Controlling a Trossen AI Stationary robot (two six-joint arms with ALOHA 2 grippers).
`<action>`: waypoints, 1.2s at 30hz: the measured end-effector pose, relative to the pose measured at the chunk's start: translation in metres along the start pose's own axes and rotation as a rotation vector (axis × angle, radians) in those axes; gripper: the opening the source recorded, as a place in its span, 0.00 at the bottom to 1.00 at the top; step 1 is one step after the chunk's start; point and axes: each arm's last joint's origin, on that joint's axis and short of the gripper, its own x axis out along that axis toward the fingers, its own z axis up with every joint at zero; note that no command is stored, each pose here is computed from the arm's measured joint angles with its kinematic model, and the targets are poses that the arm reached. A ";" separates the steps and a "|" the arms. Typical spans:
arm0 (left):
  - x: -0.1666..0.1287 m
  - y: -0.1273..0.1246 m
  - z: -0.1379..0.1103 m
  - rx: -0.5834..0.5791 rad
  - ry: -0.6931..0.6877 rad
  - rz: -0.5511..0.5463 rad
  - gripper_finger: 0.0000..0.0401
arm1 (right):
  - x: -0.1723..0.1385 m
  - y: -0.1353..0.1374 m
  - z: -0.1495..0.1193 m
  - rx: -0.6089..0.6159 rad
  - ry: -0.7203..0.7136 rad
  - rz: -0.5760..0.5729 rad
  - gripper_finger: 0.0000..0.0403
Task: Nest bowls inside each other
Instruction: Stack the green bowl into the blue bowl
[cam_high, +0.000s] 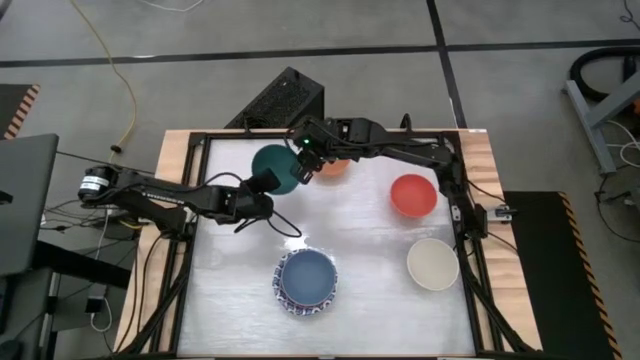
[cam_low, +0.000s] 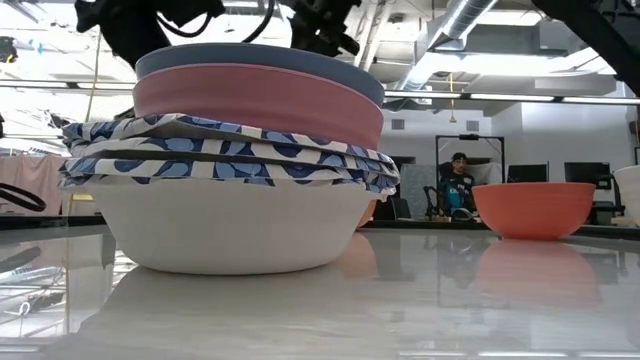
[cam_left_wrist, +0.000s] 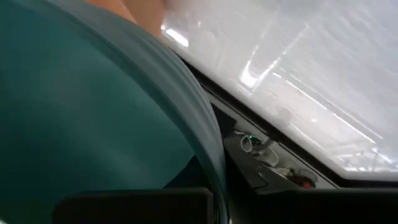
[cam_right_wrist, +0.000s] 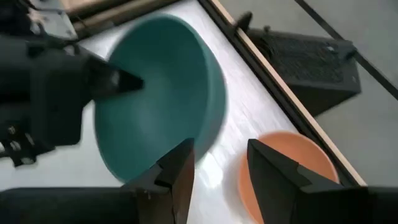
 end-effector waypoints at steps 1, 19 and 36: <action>0.000 0.001 0.000 -0.005 -0.001 0.010 0.00 | 0.003 0.001 0.001 0.003 -0.009 0.002 0.42; -0.001 0.016 0.001 -0.018 -0.023 0.104 0.00 | 0.018 0.000 -0.002 0.008 0.022 -0.009 0.58; -0.004 0.021 0.005 -0.038 -0.092 0.148 0.01 | 0.030 -0.003 -0.016 0.078 0.160 -0.062 0.04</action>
